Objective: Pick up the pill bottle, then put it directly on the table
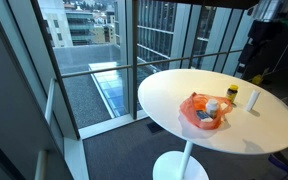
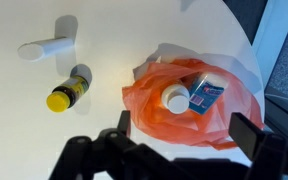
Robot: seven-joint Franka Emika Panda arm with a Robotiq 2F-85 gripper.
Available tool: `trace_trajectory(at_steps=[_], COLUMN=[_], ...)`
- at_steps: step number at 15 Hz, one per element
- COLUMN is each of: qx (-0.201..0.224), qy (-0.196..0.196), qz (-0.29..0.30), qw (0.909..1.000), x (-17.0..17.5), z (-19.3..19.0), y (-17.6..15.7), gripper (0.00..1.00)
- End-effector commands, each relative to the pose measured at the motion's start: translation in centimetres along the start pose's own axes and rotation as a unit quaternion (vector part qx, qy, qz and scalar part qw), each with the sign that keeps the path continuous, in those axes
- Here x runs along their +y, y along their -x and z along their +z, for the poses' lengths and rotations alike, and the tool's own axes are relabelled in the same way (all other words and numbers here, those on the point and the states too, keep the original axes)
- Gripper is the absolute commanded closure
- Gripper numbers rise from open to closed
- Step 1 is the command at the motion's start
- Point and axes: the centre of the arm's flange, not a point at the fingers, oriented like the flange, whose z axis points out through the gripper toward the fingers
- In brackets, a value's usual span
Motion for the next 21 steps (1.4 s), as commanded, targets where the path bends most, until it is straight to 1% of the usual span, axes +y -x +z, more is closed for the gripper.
trace_trajectory(at_steps=[1, 2, 7, 10, 15, 21], qx=[0.001, -0.006, -0.002, -0.008, -0.014, -0.017], qy=[-0.025, -0.013, -0.016, -0.015, -0.011, -0.016], qz=[-0.006, 0.001, 0.002, 0.004, 0.002, -0.011], qw=[0.9997, 0.9999, 0.9999, 0.9998, 0.9998, 0.9997], x=[0.3, 0.0, 0.0, 0.2, 0.2, -0.9], z=[-0.1, 0.9, 0.6, 1.9, 6.8, 13.1], y=[-2.0, -0.9, -1.5, -2.3, -4.5, -7.1], gripper=[0.00, 0.00, 0.00, 0.00, 0.00, 0.00])
